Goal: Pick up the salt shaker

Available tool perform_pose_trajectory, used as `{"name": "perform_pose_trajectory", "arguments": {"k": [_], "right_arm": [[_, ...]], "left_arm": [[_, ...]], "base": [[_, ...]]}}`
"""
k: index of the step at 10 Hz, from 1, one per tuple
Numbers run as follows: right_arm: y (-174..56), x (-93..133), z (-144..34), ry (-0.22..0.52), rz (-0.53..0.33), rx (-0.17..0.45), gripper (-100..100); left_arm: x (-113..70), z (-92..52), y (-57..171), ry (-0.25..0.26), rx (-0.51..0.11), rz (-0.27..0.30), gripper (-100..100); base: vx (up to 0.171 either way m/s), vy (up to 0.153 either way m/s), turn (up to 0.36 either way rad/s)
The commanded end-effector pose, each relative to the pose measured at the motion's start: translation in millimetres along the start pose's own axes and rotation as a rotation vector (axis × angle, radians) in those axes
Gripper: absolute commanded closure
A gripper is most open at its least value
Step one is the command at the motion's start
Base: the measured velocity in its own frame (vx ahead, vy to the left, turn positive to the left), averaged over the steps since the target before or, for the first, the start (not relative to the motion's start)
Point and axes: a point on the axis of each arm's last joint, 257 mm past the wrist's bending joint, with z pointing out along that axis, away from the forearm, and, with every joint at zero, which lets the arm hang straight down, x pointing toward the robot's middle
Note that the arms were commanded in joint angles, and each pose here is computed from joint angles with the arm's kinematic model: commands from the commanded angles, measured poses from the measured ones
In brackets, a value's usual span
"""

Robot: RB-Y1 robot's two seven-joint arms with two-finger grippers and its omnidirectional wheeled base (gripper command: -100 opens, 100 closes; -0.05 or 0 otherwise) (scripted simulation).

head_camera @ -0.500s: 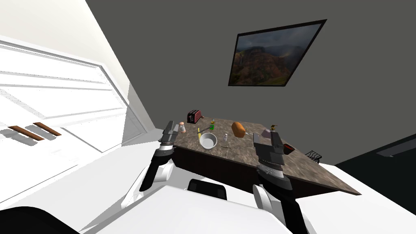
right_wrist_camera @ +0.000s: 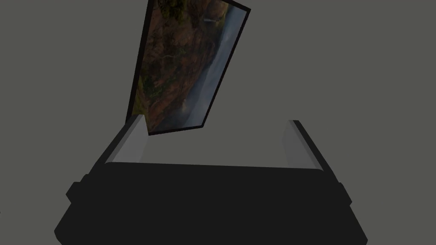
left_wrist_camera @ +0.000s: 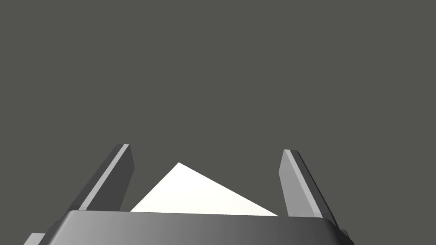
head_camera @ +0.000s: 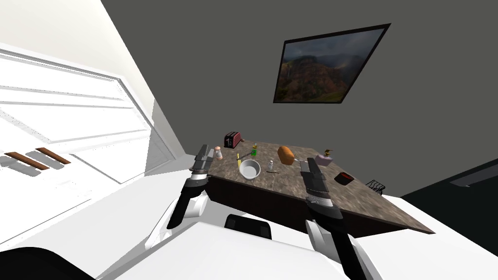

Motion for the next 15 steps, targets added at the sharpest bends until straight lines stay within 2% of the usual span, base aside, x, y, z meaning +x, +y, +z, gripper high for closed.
{"name": "perform_pose_trajectory", "arguments": {"k": [1, 4, 5, 8, 9, 11, 12, 14, 15], "right_arm": [[-20.9, 3.1, -2.2, 0.035, -0.089, 0.036, -100], [-62.0, 4.0, -3.7, 0.092, -0.278, 0.107, -100], [-66.2, 4.4, -5.5, 0.094, -0.277, 0.116, -100], [-110.6, -2.3, -7.4, 0.139, -0.471, 0.193, -100], [-118.0, -0.9, -11.5, 0.148, -0.482, 0.209, -100], [-150.3, -8.4, -14.8, 0.179, -0.613, 0.268, -100], [-153.5, -7.9, -16.9, 0.184, -0.62, 0.274, -100], [-186.5, -17.4, -22.0, 0.217, -0.748, 0.338, -100], [-187.8, -17.3, -22.9, 0.22, -0.753, 0.34, -100]], "left_arm": [[0.0, 0.0, 0.0, 0.0, 0.0, 0.0, 0], [0.0, 0.0, 0.0, 0.0, 0.0, 0.0, 0], [0.0, 0.0, 0.0, 0.0, 0.0, 0.0, 0], [0.0, 0.0, 0.0, 0.0, 0.0, 0.0, 0], [0.0, 0.0, 0.0, 0.0, 0.0, 0.0, 0], [0.0, 0.0, 0.0, 0.0, 0.0, 0.0, 0], [0.0, 0.0, 0.0, 0.0, 0.0, 0.0, 0], [0.0, 0.0, 0.0, 0.0, 0.0, 0.0, 0], [0.0, 0.0, 0.0, 0.0, 0.0, 0.0, 0]], "base": [[0.007, 0.041, -0.013], [0.009, 0.06, -0.008], [-0.001, 0.048, -0.001], [-0.002, 0.069, 0.006], [-0.003, 0.064, 0.001], [-0.002, 0.073, 0.019], [0.002, 0.076, 0.006], [-0.006, 0.081, 0.026], [-0.011, 0.068, 0.007]]}}
